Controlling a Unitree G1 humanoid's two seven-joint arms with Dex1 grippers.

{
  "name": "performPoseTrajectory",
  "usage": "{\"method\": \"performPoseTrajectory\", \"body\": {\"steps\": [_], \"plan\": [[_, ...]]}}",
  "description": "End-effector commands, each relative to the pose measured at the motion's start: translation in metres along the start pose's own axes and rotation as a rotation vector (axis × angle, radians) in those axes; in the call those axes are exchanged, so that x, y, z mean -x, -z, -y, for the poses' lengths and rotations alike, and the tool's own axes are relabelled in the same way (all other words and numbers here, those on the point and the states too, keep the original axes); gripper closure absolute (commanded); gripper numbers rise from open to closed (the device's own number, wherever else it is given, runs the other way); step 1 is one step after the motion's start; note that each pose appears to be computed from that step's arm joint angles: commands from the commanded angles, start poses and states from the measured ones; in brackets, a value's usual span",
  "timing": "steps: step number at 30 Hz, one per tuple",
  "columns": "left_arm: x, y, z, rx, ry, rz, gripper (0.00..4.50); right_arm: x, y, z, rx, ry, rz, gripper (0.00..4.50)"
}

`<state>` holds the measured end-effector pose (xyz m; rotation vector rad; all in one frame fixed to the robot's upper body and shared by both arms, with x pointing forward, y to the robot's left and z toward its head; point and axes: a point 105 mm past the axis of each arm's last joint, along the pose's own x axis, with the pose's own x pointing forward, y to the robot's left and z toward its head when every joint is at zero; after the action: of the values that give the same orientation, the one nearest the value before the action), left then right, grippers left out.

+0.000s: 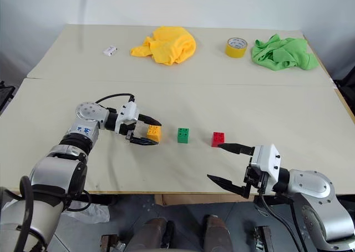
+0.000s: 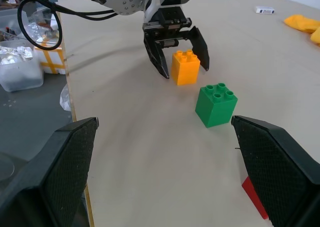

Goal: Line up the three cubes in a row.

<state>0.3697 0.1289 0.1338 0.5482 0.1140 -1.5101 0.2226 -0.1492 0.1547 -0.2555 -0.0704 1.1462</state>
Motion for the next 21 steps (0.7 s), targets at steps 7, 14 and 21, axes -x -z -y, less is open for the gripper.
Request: {"method": "performPoseTrajectory", "body": {"steps": [7, 14, 21], "plan": [[0.074, -0.027, 0.004, -0.052, -0.150, 0.165, 0.03, 0.011, -0.019, 0.021, 0.074, -0.035, 0.037, 0.00], [0.114, -0.009, 0.042, -0.020, -0.356, 0.059, 0.03, 0.029, -0.022, 0.057, 0.148, -0.053, -0.027, 0.00], [0.110, -0.022, 0.053, -0.019, -0.401, 0.083, 0.03, 0.029, -0.020, 0.063, 0.155, -0.094, -0.029, 0.00]]}}
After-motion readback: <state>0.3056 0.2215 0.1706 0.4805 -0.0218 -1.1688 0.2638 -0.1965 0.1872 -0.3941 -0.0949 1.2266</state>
